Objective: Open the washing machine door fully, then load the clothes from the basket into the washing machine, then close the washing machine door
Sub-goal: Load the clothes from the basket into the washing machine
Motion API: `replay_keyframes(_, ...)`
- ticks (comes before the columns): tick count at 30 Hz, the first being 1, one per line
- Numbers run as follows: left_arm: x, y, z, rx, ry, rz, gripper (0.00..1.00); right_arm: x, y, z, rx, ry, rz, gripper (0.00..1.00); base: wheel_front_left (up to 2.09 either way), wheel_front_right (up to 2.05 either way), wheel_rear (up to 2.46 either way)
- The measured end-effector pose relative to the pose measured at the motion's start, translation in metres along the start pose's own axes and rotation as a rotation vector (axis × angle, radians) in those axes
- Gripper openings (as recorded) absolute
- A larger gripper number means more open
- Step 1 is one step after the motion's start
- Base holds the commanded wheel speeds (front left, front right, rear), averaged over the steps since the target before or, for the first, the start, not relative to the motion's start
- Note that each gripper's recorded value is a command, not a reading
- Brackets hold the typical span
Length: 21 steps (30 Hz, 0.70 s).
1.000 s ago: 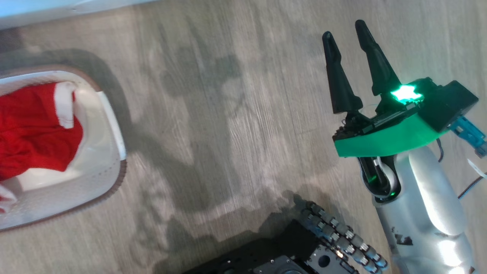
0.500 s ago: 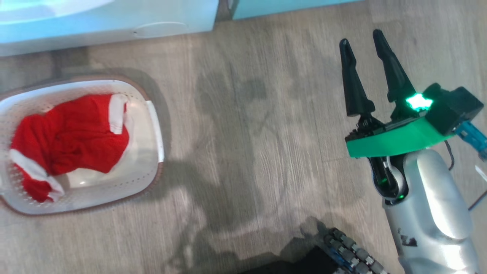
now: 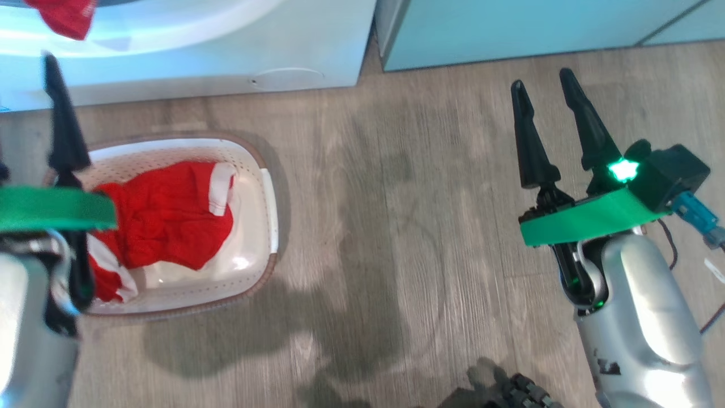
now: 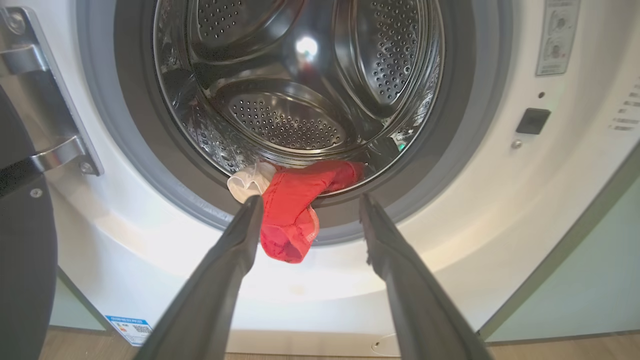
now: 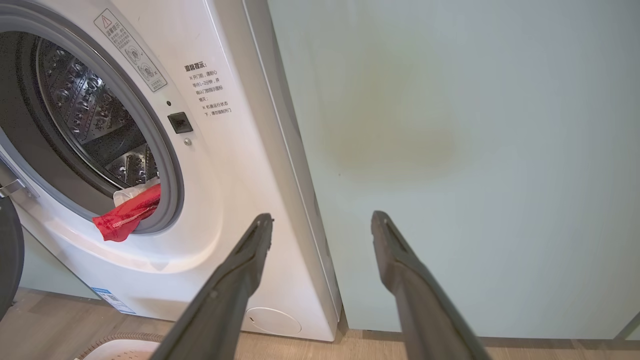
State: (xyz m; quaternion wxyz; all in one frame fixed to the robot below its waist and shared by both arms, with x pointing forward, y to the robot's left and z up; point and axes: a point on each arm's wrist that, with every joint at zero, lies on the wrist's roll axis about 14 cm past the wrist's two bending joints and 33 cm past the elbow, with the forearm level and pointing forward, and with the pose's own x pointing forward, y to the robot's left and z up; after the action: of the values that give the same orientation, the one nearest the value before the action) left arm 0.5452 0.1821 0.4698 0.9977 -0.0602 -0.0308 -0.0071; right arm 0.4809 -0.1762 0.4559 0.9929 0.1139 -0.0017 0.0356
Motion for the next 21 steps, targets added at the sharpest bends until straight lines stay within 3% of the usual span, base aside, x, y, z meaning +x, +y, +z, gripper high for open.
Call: replay_keyframes(21, -0.096, -0.017, 0.026, 0.023, 0.032, -0.052, 1.00, -0.043, 0.017, 0.018, -0.006, 0.012, 0.016, 1.00, 0.00, 0.00, 0.00)
